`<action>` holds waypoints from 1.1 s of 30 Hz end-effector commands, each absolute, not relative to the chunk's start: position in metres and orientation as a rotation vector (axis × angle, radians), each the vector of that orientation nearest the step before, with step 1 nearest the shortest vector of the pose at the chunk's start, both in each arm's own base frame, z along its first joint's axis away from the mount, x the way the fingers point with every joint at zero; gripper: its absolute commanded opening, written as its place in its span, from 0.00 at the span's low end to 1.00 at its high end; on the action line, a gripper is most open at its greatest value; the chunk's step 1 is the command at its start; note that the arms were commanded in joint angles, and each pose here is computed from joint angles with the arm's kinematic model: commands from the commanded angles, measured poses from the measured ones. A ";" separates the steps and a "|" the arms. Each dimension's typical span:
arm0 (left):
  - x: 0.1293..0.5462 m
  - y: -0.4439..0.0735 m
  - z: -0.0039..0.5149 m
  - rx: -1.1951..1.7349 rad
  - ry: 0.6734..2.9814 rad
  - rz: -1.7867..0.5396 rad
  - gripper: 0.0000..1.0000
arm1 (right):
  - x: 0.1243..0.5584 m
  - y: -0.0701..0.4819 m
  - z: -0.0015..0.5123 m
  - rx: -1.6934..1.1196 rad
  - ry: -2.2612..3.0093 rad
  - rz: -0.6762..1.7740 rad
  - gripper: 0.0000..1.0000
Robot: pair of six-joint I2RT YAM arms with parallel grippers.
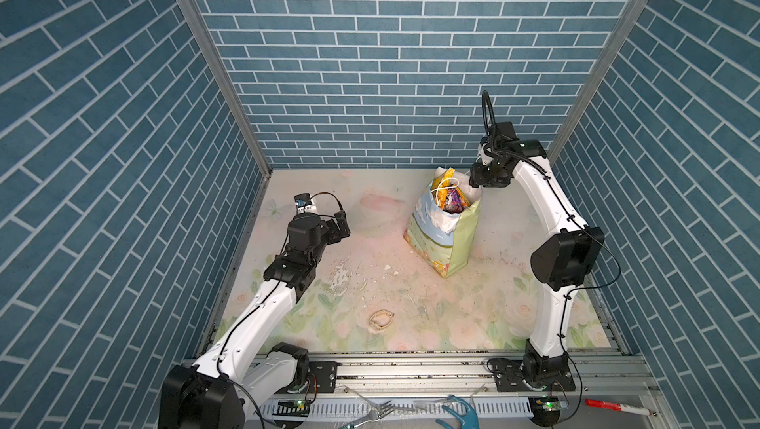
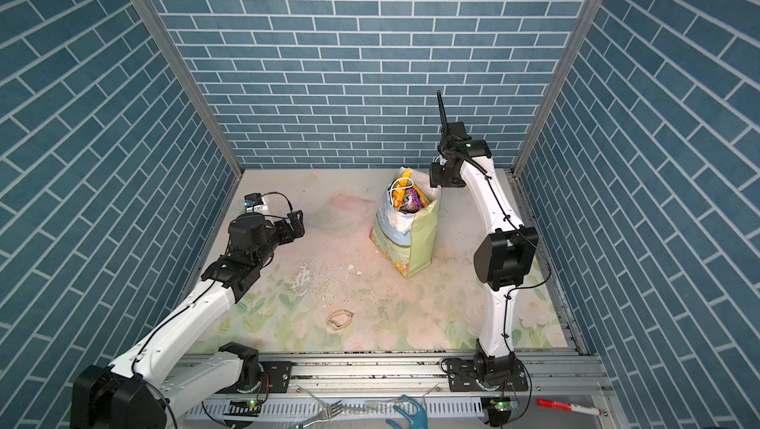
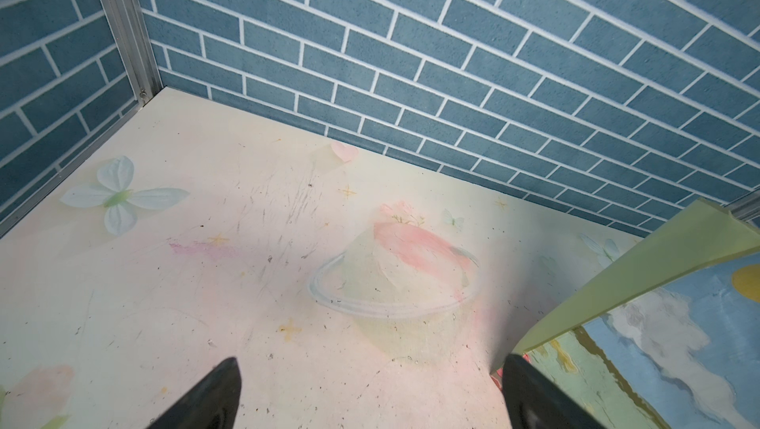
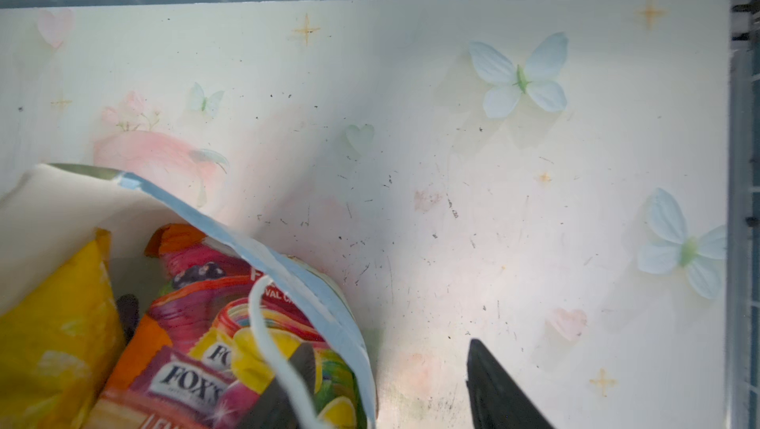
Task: Take the snacks out of the paper bag
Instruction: 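Tip the paper bag onto its side with the right gripper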
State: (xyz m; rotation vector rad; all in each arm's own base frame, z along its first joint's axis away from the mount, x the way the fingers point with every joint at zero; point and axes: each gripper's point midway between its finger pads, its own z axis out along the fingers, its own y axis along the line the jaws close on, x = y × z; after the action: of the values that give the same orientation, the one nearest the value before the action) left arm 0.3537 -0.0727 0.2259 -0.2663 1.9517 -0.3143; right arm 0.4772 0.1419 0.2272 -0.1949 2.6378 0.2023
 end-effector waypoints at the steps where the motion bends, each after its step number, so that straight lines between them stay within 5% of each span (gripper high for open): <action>1: 0.356 -0.075 0.235 -0.270 1.941 -0.319 1.00 | 0.474 0.165 0.211 -0.286 2.670 0.351 0.55; 3: 0.356 -0.075 0.234 -0.271 1.945 -0.322 1.00 | 0.476 0.170 0.207 -0.293 2.670 0.389 0.51; 13: 0.352 -0.074 0.240 -0.275 1.936 -0.329 1.00 | 0.482 0.163 0.213 -0.254 2.641 0.338 0.01; 33: 0.353 -0.081 0.251 -0.266 1.921 -0.385 1.00 | 0.476 0.064 0.310 -0.075 2.431 -0.217 0.00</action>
State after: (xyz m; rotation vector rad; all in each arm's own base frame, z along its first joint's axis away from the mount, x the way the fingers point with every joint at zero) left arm 0.3535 -0.0775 0.2332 -0.2737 1.9560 -0.3571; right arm 0.4785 0.1029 0.2455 -0.1278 2.5850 -0.0164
